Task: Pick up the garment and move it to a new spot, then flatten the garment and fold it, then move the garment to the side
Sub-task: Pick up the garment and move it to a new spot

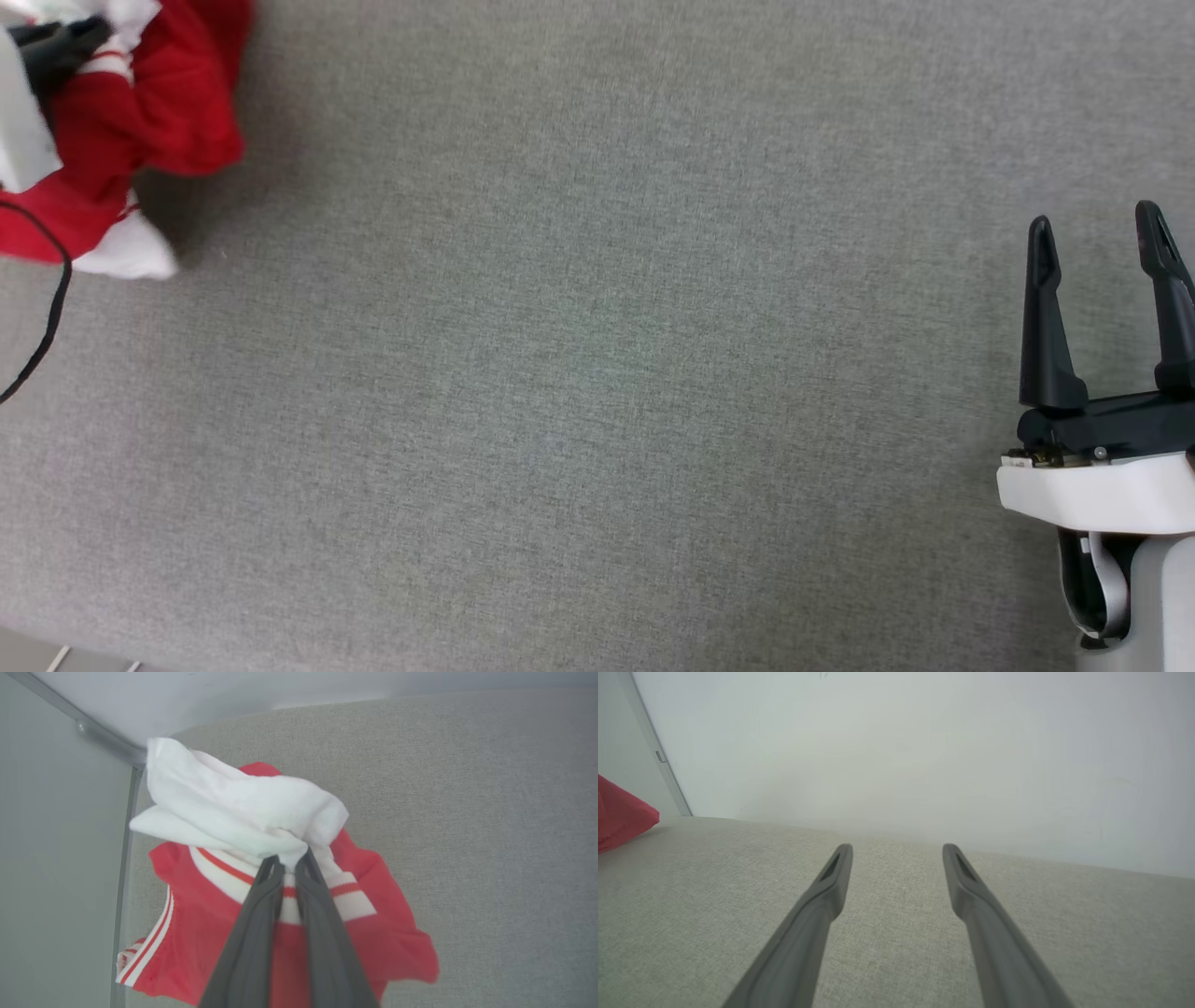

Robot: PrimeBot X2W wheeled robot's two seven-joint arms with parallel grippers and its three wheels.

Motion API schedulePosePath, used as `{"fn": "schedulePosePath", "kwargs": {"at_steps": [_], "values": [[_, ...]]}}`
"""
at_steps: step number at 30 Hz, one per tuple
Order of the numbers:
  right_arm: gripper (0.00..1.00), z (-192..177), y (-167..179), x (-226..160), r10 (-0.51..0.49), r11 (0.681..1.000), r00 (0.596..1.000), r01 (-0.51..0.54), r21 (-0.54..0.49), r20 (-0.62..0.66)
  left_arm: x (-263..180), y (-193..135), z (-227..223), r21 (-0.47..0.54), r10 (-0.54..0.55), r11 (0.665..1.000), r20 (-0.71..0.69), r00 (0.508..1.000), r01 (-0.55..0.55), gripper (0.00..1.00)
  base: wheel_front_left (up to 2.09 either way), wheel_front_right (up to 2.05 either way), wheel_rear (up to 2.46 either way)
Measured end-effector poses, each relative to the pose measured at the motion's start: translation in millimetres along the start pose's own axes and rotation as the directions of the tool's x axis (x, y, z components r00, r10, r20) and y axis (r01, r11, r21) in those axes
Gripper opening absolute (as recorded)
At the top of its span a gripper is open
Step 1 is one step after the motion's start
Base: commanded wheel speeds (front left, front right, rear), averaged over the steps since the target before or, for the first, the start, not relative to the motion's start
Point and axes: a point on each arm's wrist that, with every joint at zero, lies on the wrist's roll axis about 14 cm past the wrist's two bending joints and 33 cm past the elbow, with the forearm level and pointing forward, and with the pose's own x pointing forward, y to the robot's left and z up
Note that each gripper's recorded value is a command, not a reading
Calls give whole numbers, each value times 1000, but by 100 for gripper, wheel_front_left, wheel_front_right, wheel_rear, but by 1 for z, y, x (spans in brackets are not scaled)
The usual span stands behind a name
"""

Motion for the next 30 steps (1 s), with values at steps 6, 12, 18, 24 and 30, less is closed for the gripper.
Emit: {"fn": "schedulePosePath", "kwargs": {"at_steps": [6, 12, 18, 24, 30], "values": [[100, 23, -6, -7, -22, 1000, 999, 21, 11, 40, -12, -56, 41, 167, -128, 980, 103, 986, 110, 0, 0, 0, 0], [100, 37, -27, -24, -80, 997, 996, 81, -1, 48, -1, -153, 53, 345, -335, 895, 101, 937, 283, 0, 0, 0, 0], [100, 50, -55, -43, -160, 987, 985, 162, -15, 59, 8, -264, 51, 477, -552, 744, 47, 832, 467, 0, 0, 0, 0], [100, 57, -85, -67, -251, 967, 966, 253, -36, 54, 4, -366, 24, 566, -728, 548, -41, 685, 616, 0, 0, 0, 0], [100, 52, -101, -80, -301, 952, 953, 302, -46, 29, -5, -440, -15, 573, -838, 382, -115, 533, 725, 0, 0, 0, 0]]}}
